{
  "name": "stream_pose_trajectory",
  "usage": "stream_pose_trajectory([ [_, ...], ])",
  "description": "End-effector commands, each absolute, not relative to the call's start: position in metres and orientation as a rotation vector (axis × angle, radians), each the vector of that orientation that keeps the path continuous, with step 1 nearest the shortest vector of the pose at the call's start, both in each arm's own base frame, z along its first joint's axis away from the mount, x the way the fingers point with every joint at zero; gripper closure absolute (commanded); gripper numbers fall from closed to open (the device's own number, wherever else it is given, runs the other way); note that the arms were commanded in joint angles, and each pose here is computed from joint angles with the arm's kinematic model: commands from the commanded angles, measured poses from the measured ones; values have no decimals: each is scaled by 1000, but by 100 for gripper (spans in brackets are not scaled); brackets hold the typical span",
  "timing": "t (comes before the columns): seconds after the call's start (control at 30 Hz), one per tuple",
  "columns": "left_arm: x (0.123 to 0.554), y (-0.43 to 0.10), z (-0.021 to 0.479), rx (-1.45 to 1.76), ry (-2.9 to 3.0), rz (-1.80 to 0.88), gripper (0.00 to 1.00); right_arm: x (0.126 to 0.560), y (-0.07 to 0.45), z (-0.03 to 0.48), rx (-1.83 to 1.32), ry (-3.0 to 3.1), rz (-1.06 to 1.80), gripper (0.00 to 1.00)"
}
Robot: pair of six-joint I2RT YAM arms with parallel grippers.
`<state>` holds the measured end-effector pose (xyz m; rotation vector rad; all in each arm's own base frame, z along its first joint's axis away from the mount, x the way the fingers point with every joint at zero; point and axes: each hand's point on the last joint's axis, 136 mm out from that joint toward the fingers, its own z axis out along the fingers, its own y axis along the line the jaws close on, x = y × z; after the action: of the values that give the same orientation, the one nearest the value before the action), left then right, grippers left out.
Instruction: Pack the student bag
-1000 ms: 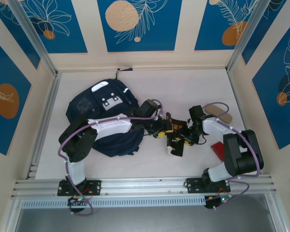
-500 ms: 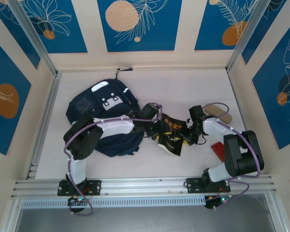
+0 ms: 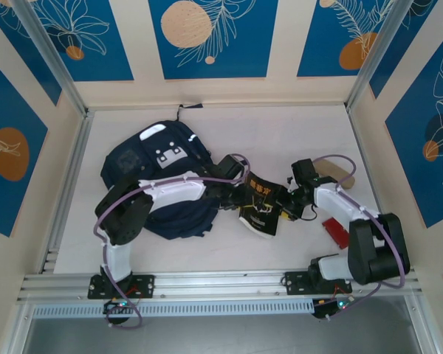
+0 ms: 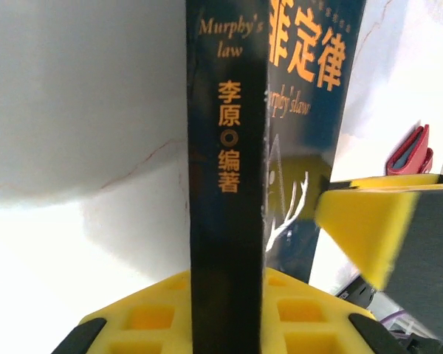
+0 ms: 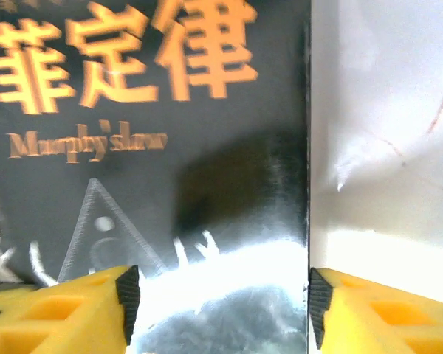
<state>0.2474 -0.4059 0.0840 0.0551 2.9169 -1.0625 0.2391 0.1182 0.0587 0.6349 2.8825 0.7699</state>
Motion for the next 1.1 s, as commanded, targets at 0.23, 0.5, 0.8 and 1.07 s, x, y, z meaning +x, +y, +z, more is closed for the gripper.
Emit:
stream_pose_trajectory([
  [0.23,289,-372,214,43,2595,-1167,97,257,159,169,647,2453,1375,9],
  [0.5,338,-336,284,-357,2295,-1333,97,259,194,220,783,2193,1752,3],
  [0.8,357,-321,321,-635,2070,-1490,97,273,233,256,895,2045,1996,2],
  [1.07,359,-318,330,-745,2035,-1534,97,306,238,271,987,1895,2015,5],
])
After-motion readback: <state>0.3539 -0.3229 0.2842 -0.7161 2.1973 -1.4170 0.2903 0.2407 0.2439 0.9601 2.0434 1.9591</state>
